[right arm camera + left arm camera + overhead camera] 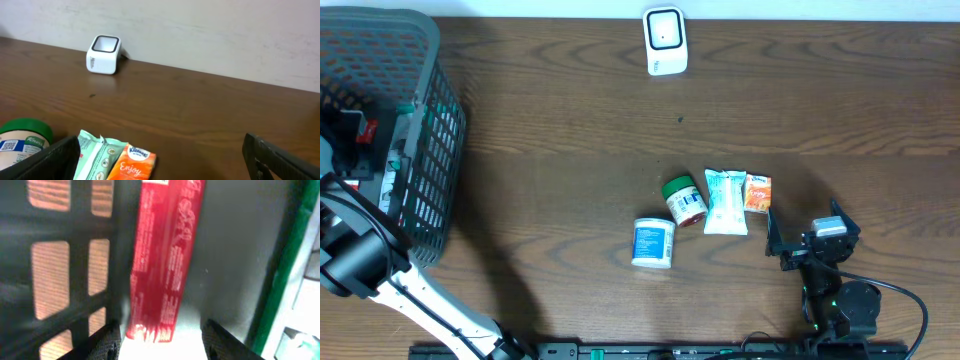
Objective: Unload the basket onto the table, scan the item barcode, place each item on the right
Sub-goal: 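Close the left gripper on the red snack stick in the basket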
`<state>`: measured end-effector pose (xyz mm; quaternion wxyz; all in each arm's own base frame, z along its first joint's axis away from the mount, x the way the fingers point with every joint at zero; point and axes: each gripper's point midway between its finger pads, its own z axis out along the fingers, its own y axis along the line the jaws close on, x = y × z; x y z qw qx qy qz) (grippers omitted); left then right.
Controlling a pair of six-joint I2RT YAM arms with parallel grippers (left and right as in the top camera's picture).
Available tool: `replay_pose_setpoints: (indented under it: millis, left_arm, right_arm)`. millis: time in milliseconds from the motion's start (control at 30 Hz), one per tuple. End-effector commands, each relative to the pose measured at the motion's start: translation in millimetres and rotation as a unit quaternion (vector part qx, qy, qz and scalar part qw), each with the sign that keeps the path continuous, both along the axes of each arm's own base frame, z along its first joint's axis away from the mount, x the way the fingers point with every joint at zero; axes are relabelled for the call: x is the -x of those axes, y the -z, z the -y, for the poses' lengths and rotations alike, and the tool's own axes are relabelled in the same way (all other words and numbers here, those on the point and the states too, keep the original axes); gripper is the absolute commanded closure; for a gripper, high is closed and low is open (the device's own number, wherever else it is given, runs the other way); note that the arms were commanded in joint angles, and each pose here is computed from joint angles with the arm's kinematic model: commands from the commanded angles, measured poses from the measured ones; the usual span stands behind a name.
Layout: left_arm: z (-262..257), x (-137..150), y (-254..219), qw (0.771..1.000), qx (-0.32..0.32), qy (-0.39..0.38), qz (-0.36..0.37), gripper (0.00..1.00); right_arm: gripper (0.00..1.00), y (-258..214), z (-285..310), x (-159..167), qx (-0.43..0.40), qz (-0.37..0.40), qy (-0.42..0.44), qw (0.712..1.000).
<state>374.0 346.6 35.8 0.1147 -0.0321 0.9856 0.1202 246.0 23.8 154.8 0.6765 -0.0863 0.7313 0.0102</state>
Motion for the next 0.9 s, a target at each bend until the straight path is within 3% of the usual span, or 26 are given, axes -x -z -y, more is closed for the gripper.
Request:
replay_pose_setpoints:
  millis: [0,333,533,733,867]
  left_arm:
    - [1.8,3.0,12.0,1.000,0.010,0.010,-0.005,0.46]
    - [19.5,11.9,51.5,0.997,0.065,0.013,-0.035,0.46]
    - [42.1,5.3,50.5,0.993,0.109,0.030,-0.022,0.60]
    - [47.2,-4.9,45.6,0.994,0.108,0.024,-0.013,0.60]
    - [30.4,-22.1,37.0,0.992,0.098,-0.065,0.038,0.50]
  right_arm:
    - [0.01,0.5,-2.0,0.4,-0.007,-0.002,-0.004,1.000]
    - [0.01,0.5,-2.0,0.4,-0.007,-0.002,-0.004,1.000]
    - [0.01,0.5,-2.0,0.4,-0.007,-0.002,-0.004,1.000]
    - [0.01,0.5,-2.0,0.4,-0.007,-0.002,-0.004,1.000]
    - [0.01,0.5,-2.0,0.4,-0.007,-0.002,-0.004,1.000]
